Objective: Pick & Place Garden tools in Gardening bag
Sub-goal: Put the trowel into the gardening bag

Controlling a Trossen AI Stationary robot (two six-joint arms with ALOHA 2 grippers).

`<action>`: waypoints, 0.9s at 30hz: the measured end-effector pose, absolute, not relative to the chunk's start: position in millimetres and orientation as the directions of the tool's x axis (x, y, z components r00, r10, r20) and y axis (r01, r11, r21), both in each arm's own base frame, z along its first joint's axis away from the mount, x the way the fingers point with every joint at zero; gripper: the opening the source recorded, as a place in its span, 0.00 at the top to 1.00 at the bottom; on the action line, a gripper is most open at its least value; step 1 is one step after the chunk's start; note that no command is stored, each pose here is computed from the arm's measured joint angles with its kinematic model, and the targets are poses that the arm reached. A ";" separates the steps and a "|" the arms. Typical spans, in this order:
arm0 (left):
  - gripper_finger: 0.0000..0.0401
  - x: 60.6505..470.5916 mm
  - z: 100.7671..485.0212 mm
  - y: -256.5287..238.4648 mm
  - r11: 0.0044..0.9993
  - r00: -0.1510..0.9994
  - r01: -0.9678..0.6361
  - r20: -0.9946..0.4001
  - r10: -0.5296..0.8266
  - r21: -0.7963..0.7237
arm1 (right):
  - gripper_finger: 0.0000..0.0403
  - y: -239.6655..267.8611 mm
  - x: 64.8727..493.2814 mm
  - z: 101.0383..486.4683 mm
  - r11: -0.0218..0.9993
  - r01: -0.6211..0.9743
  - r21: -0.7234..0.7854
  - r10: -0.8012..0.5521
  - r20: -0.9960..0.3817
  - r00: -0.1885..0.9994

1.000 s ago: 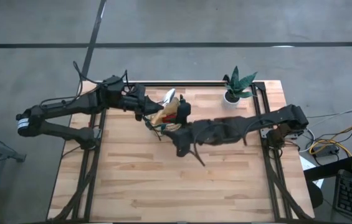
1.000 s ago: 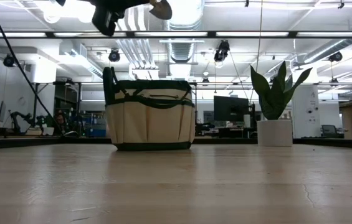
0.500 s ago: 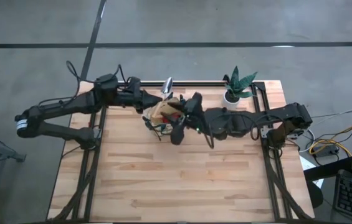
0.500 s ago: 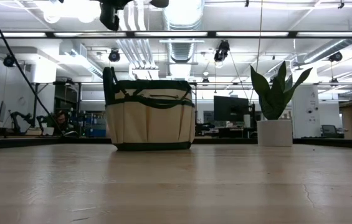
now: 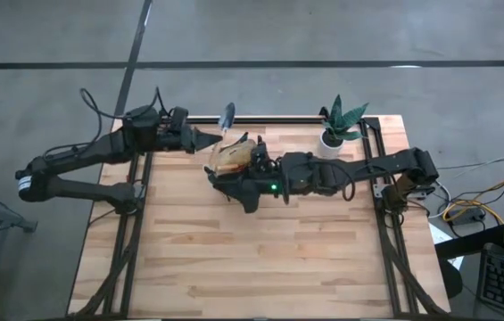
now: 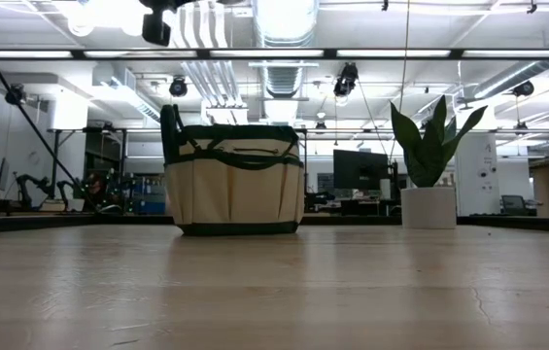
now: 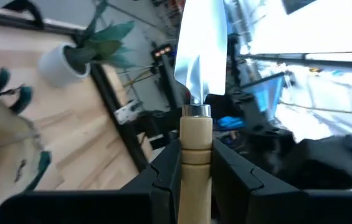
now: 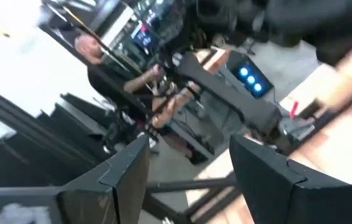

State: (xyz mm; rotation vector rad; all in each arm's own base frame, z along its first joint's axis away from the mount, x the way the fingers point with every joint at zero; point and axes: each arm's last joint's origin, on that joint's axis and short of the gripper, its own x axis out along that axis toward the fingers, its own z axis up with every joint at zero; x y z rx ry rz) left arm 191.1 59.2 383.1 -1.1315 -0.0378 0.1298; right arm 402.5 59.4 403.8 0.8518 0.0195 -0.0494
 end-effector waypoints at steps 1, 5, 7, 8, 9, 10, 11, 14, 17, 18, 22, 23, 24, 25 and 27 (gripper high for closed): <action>0.83 191.3 381.6 58.3 0.413 0.991 -0.097 -0.051 0.121 -0.905 | 0.47 61.9 402.3 405.0 0.655 0.038 0.755 -0.031 -0.024 0.999; 0.83 192.2 376.8 54.3 0.453 0.990 -0.137 -0.100 0.104 -0.881 | 0.47 69.9 399.2 412.5 0.661 -0.014 0.751 -0.017 0.034 0.999; 0.83 193.2 375.0 54.9 0.497 0.987 -0.157 -0.115 0.116 -0.853 | 0.47 73.5 395.6 416.3 0.645 -0.031 0.763 -0.002 0.042 0.999; 0.83 193.9 374.6 55.2 0.531 0.986 -0.163 -0.117 0.120 -0.831 | 0.47 74.5 393.6 418.4 0.645 -0.037 0.763 0.002 0.047 0.999; 0.83 194.3 374.3 54.9 0.562 0.986 -0.165 -0.118 0.118 -0.810 | 0.47 75.9 391.8 420.4 0.652 -0.044 0.757 0.007 0.052 0.999; 0.83 194.7 374.3 53.8 0.595 0.986 -0.166 -0.118 0.118 -0.786 | 0.47 75.9 388.0 424.1 0.662 -0.042 0.749 -0.001 0.057 0.998; 0.83 194.9 374.6 52.0 0.634 0.986 -0.167 -0.117 0.120 -0.755 | 0.47 75.9 384.4 426.6 0.670 -0.026 0.742 -0.019 0.051 0.999; 0.83 195.1 375.9 44.6 0.761 0.988 -0.157 -0.110 0.113 -0.630 | 0.47 75.7 373.9 434.5 0.699 0.034 0.714 -0.094 0.044 0.995; 0.83 193.3 380.1 36.5 0.833 0.988 -0.152 -0.090 0.123 -0.532 | 0.47 81.0 366.2 436.6 0.700 0.127 0.703 -0.201 0.023 0.979; 0.83 192.3 382.9 33.1 0.856 0.990 -0.144 -0.070 0.126 -0.496 | 0.47 83.4 364.6 436.9 0.704 0.160 0.692 -0.243 0.022 0.970; 0.83 189.2 393.2 17.2 0.938 0.991 -0.120 0.014 0.131 -0.325 | 0.47 88.0 361.3 436.4 0.713 0.246 0.657 -0.338 0.014 0.941; 0.83 189.3 394.1 14.1 0.937 0.989 -0.134 0.022 0.149 -0.321 | 0.47 87.7 361.4 435.8 0.718 0.254 0.648 -0.341 0.009 0.940; 0.83 189.9 394.2 10.8 0.936 0.988 -0.137 0.024 0.153 -0.325 | 0.47 86.9 362.1 434.9 0.726 0.268 0.633 -0.350 0.005 0.937; 0.83 190.4 394.5 7.5 0.935 0.990 -0.124 0.028 0.141 -0.331 | 0.47 86.0 363.4 433.5 0.743 0.293 0.602 -0.368 0.002 0.930; 0.83 190.8 397.1 0.6 0.934 0.992 -0.087 0.055 0.113 -0.346 | 0.47 85.1 365.8 430.1 0.770 0.350 0.533 -0.410 -0.007 0.912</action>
